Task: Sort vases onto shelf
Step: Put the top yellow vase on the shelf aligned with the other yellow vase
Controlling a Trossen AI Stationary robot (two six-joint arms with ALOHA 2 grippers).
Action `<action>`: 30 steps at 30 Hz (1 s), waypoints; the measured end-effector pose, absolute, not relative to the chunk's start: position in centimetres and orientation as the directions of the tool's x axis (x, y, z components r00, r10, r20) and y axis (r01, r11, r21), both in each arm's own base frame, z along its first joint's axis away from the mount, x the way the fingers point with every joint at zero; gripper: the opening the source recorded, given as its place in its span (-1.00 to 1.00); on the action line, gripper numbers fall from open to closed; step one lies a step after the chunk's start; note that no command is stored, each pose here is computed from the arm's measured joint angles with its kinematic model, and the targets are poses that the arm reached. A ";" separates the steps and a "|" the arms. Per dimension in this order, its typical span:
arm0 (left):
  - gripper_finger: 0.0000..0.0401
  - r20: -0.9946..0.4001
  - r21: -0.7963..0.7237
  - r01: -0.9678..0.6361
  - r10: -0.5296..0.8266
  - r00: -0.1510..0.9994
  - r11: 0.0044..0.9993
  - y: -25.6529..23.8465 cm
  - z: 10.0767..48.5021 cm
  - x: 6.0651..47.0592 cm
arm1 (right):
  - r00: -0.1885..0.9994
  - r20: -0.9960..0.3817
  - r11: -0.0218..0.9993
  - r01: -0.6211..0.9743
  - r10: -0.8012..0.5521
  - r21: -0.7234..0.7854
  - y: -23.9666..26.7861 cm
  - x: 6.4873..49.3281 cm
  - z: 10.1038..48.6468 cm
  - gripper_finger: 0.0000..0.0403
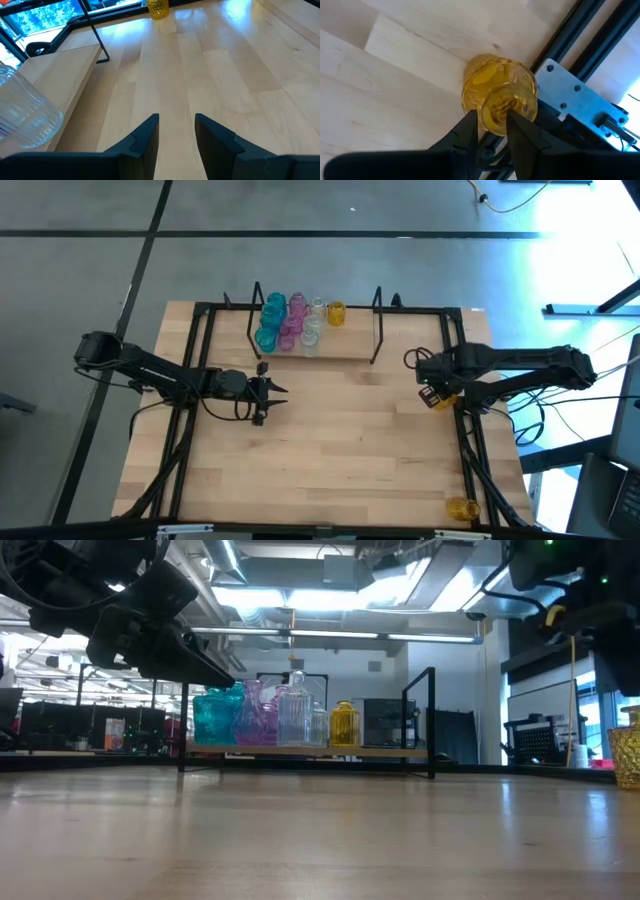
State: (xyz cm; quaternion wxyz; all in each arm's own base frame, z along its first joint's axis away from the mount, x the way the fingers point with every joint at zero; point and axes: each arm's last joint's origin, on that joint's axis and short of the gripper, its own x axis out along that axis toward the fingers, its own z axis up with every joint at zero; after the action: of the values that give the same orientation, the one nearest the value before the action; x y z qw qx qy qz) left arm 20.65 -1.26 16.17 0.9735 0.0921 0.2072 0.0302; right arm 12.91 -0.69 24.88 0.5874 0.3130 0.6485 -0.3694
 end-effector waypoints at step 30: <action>-0.41 -0.399 0.192 -0.020 0.097 0.912 0.981 -1.3 16.2 20.6 | -0.126 -0.992 0.532 0.839 -0.009 -0.112 -0.6 12.9 23.1 -0.56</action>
State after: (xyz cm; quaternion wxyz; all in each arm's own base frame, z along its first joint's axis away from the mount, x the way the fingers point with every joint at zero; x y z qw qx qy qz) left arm 20.65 -1.26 16.16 0.9734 0.0921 0.2076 0.0301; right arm 12.87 -0.63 23.12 0.5800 0.3169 0.6554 -0.3655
